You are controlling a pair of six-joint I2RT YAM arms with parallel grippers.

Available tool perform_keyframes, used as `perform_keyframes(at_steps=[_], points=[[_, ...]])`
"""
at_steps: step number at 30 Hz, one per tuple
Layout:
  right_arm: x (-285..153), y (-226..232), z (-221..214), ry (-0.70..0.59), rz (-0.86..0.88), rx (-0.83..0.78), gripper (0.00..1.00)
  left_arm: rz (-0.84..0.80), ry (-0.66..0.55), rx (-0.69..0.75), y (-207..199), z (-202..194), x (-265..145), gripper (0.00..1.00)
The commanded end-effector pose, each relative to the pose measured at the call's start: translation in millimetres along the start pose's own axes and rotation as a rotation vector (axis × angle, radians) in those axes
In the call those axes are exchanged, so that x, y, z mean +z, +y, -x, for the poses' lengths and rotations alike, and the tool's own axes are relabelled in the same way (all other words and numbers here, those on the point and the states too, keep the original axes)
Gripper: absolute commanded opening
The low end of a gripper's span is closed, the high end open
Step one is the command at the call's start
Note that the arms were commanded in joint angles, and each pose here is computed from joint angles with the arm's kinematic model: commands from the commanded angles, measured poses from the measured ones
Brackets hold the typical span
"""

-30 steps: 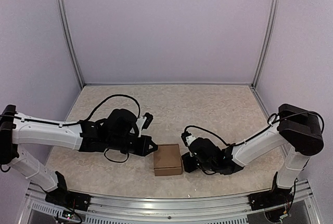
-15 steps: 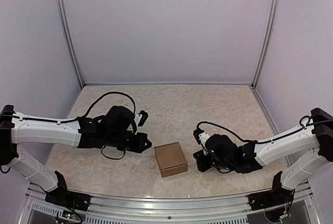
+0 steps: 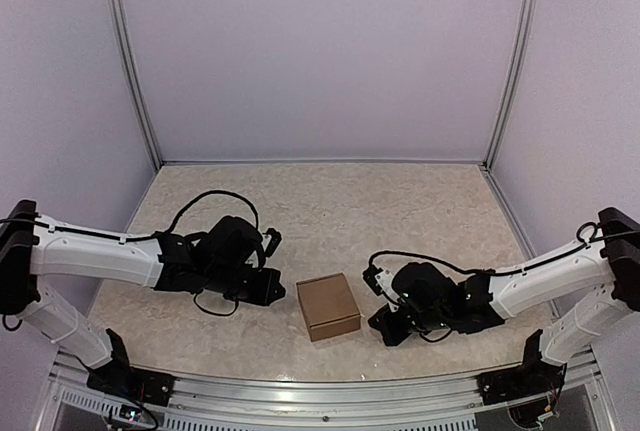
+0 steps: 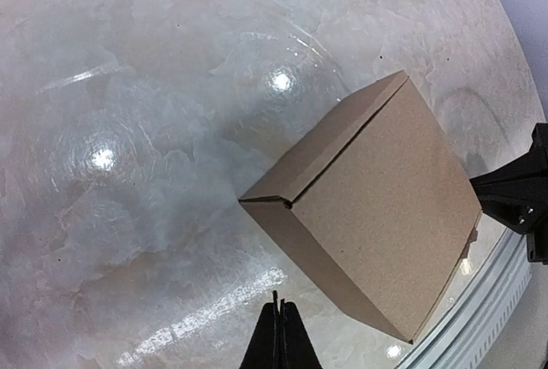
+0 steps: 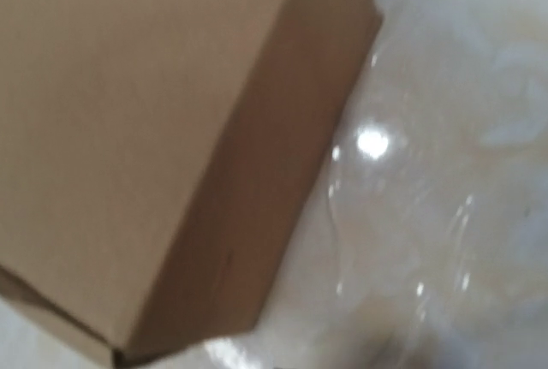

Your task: Fold the paper box

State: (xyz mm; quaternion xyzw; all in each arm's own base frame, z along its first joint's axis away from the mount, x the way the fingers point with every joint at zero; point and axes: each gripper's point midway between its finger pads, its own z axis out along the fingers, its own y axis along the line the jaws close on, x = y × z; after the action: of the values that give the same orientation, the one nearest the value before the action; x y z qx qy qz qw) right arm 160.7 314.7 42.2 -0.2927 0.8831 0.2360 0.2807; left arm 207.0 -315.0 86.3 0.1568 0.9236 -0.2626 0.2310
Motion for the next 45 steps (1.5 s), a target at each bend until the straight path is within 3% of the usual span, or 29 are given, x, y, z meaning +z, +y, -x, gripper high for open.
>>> perform_keyframes(at_steps=[1,6,12,19,31,40,45], points=[[-2.9,9.1,-18.3,0.088,0.020,-0.012,0.00,0.026,0.046,-0.018,11.3,-14.8,9.5,0.00],[1.1,22.0,-21.4,0.095,0.044,-0.011,0.00,0.027,0.043,-0.018,13.5,-17.0,9.3,0.00],[14.2,61.8,0.6,0.050,0.143,-0.032,0.00,0.044,0.042,-0.028,20.9,-21.4,6.8,0.00],[38.9,88.7,39.2,-0.033,0.127,-0.066,0.00,0.064,0.026,-0.055,35.5,-29.5,-2.3,0.00],[84.0,76.9,144.8,-0.240,-0.088,-0.123,0.00,0.105,-0.072,-0.089,52.7,-23.1,-30.5,0.00],[67.8,70.2,179.8,-0.295,-0.088,-0.143,0.00,0.133,-0.124,-0.081,59.5,-10.1,-48.6,0.00],[49.0,55.3,189.5,-0.333,-0.125,-0.143,0.00,0.153,-0.152,-0.071,63.3,2.4,-58.6,0.07]])
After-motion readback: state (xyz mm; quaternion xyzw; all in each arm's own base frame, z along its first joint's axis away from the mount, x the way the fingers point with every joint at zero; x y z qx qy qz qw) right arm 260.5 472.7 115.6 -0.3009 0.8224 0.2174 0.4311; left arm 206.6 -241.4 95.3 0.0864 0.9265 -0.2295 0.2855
